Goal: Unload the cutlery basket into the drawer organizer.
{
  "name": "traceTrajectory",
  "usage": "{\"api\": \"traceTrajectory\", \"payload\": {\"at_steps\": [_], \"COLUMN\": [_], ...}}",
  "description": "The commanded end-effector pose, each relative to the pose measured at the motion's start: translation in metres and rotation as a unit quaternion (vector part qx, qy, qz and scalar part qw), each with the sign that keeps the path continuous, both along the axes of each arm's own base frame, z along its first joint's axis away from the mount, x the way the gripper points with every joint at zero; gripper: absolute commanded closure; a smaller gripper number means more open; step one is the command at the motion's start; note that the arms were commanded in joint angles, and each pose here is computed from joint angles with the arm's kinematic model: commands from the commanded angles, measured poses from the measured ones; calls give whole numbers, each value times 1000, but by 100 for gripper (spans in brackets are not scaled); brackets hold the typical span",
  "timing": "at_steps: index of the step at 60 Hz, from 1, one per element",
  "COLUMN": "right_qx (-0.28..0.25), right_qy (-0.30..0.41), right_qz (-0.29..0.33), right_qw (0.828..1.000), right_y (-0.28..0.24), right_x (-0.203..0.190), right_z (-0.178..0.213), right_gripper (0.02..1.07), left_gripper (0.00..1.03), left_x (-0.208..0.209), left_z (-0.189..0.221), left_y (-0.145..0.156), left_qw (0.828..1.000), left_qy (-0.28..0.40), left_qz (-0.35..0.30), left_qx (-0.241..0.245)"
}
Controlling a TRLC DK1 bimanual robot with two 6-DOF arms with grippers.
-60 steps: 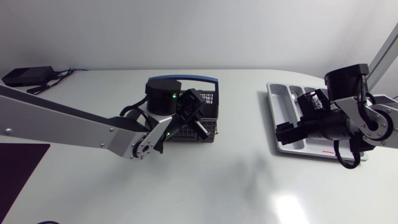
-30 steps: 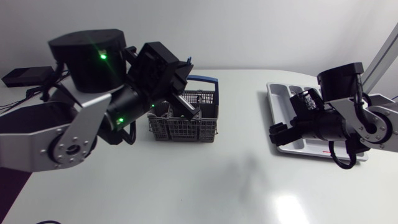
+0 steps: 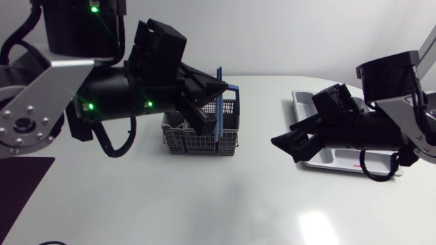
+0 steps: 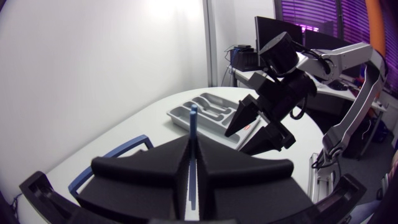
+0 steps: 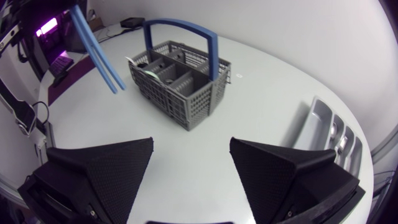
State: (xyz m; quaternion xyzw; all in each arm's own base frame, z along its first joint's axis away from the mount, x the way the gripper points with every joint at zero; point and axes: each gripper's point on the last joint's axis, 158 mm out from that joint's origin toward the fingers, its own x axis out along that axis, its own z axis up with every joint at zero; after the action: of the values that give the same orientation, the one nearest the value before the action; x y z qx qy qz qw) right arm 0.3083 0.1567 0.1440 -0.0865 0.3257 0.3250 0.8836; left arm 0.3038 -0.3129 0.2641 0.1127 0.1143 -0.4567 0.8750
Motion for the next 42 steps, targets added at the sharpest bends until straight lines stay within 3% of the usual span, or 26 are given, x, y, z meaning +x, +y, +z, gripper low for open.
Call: {"api": "traceTrajectory", "payload": {"at_steps": [1, 17, 28, 37, 42], "right_qx": [20, 58, 56, 53, 50], "right_qy": [-15, -1, 22, 36, 42], "right_qz": [40, 143, 168, 179, 179], "right_qw": [999, 988, 984, 982, 982], "right_y": [20, 75, 92, 102, 102], "right_x": [-6, -36, -37, -36, -35], "right_z": [22, 40, 28, 15, 8], "right_gripper": [18, 19, 19, 32, 32], "left_gripper": [100, 100, 100, 100, 100], "left_x": [6, -3, -2, -5, -5], "left_z": [4, -14, -16, -20, -23], "left_y": [-8, -22, -21, -22, -21], "left_qw": [998, 985, 979, 977, 977], "left_qy": [48, 150, 177, 185, 186], "left_qz": [-13, -77, -91, -95, -95], "left_qx": [-26, -38, -49, -49, -46]}}
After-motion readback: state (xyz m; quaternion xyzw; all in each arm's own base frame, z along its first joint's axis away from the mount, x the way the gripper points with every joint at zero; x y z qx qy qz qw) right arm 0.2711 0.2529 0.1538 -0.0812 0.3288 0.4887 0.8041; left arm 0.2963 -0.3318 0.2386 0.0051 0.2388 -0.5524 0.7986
